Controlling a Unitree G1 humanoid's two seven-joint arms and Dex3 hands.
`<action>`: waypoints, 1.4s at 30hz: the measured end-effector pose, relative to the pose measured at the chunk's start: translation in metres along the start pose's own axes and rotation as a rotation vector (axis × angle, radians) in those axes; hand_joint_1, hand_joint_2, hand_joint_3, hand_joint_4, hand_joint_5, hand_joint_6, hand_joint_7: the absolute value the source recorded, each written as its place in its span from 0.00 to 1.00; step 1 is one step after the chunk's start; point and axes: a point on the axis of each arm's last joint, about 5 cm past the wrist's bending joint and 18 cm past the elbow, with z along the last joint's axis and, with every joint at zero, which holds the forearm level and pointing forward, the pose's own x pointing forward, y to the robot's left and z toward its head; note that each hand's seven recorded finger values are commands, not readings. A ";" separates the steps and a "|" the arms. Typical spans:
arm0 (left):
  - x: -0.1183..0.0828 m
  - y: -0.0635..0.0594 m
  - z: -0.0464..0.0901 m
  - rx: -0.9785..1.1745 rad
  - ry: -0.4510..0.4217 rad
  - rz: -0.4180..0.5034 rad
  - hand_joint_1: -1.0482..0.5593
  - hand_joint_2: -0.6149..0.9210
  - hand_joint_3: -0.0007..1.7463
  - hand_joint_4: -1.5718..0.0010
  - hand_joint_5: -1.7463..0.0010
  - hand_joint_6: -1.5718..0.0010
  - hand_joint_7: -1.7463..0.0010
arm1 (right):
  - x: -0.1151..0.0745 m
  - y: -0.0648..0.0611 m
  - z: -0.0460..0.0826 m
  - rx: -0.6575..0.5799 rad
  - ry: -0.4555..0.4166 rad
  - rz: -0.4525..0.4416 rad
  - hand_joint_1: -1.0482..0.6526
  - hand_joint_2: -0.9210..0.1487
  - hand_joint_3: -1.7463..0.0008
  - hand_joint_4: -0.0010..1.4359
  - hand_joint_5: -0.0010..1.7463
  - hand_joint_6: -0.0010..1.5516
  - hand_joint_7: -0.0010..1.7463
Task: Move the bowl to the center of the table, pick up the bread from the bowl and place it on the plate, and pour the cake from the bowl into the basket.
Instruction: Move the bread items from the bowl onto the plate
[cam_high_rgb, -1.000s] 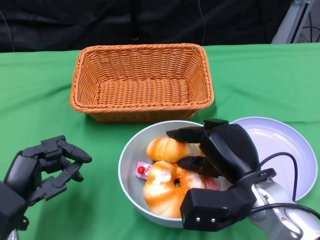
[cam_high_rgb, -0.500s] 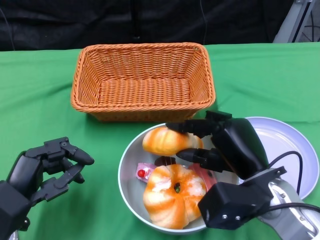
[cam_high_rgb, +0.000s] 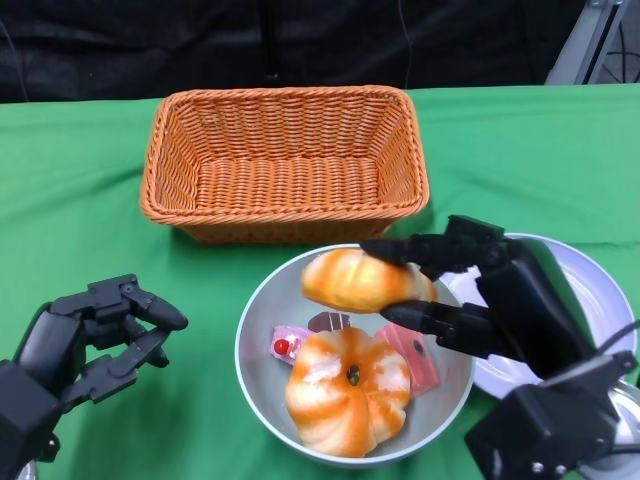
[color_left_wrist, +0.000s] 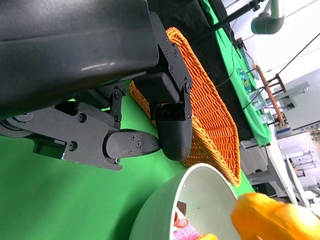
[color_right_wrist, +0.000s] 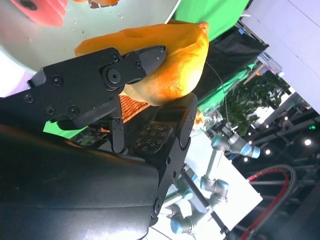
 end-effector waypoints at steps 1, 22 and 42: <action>0.000 0.000 0.000 0.000 0.001 0.000 0.54 1.00 0.21 0.50 0.20 0.48 0.40 | -0.003 -0.003 0.000 -0.005 0.004 0.000 0.61 0.02 1.00 0.48 0.85 0.61 0.33; 0.000 0.002 -0.002 -0.007 0.020 0.006 0.55 1.00 0.21 0.50 0.21 0.46 0.43 | -0.034 -0.054 -0.025 -0.222 0.163 -0.229 0.65 0.05 1.00 0.52 0.81 0.52 0.48; 0.002 0.005 -0.004 -0.009 0.020 0.021 0.56 0.99 0.24 0.50 0.21 0.47 0.42 | -0.031 -0.055 -0.089 -0.424 0.299 -0.135 0.63 0.06 1.00 0.59 0.67 0.64 0.28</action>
